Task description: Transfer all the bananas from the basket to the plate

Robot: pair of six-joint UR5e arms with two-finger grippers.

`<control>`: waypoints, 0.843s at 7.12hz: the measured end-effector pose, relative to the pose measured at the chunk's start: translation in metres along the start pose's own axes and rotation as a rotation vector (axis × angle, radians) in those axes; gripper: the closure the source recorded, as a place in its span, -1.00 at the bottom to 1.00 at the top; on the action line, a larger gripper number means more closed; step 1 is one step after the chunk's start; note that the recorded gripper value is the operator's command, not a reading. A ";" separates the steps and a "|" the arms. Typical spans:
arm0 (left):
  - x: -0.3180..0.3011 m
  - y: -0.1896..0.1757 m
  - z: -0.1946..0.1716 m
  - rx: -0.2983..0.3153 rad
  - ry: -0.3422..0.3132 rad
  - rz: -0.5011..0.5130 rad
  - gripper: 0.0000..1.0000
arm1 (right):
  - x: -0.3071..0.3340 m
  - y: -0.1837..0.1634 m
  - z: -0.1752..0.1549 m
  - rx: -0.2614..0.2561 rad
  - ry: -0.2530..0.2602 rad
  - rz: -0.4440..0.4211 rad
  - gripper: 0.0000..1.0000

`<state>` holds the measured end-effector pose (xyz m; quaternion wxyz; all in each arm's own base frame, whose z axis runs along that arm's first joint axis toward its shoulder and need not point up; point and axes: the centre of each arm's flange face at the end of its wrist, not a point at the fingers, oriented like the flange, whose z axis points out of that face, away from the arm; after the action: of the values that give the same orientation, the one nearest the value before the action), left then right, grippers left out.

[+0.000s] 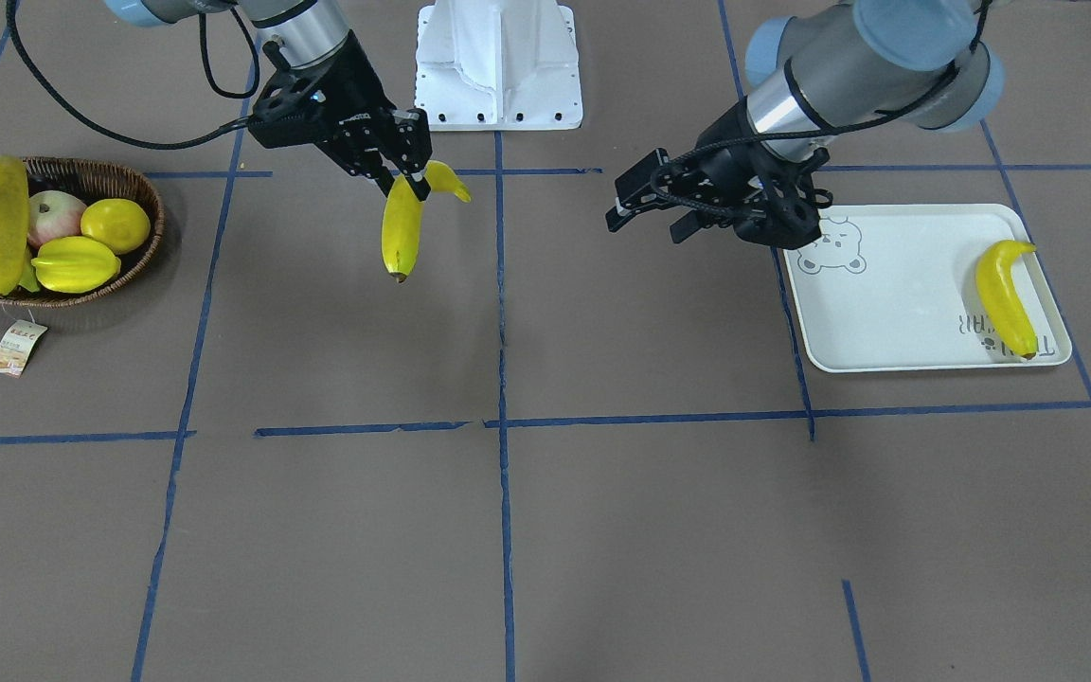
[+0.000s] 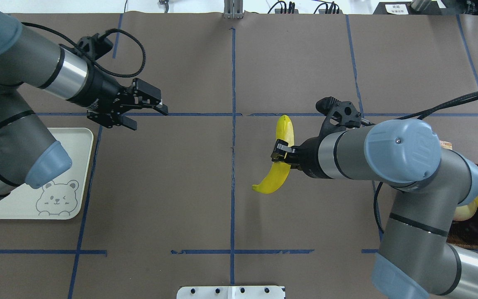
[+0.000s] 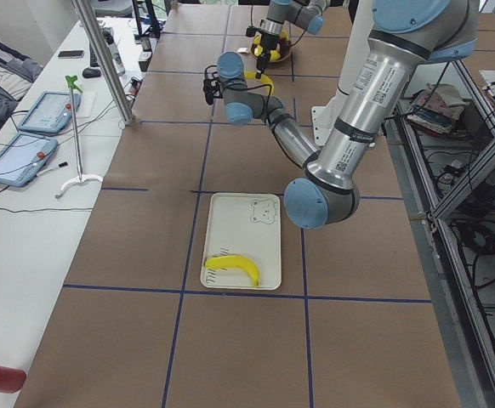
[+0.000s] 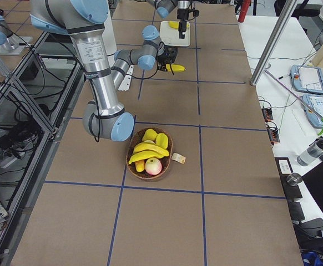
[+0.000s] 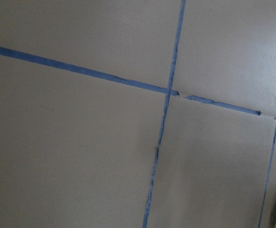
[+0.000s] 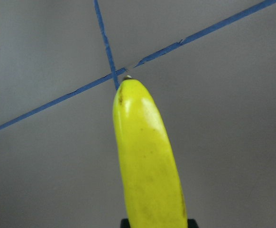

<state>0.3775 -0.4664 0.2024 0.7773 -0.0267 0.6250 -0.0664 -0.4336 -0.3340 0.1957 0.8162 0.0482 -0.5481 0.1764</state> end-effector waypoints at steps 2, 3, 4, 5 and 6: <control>0.045 0.027 0.038 0.033 0.029 0.013 -0.99 | -0.016 0.026 0.006 0.000 -0.025 -0.022 0.69; 0.063 0.040 0.055 0.040 0.042 -0.006 -0.99 | -0.025 0.034 0.010 0.003 -0.034 -0.029 0.69; 0.075 0.050 0.065 0.041 0.051 -0.028 -0.98 | -0.032 0.039 0.013 0.005 -0.041 -0.033 0.69; 0.082 0.057 0.073 0.043 0.057 -0.040 -0.98 | -0.037 0.044 0.014 0.005 -0.050 -0.034 0.69; 0.088 0.063 0.081 0.047 0.060 -0.045 -0.95 | -0.042 0.048 0.014 0.007 -0.059 -0.027 0.69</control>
<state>0.4793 -0.4194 0.1267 0.7569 -0.0205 0.6456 -0.0996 -0.4760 -0.3026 0.1574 0.8019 0.0637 -0.5704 0.1659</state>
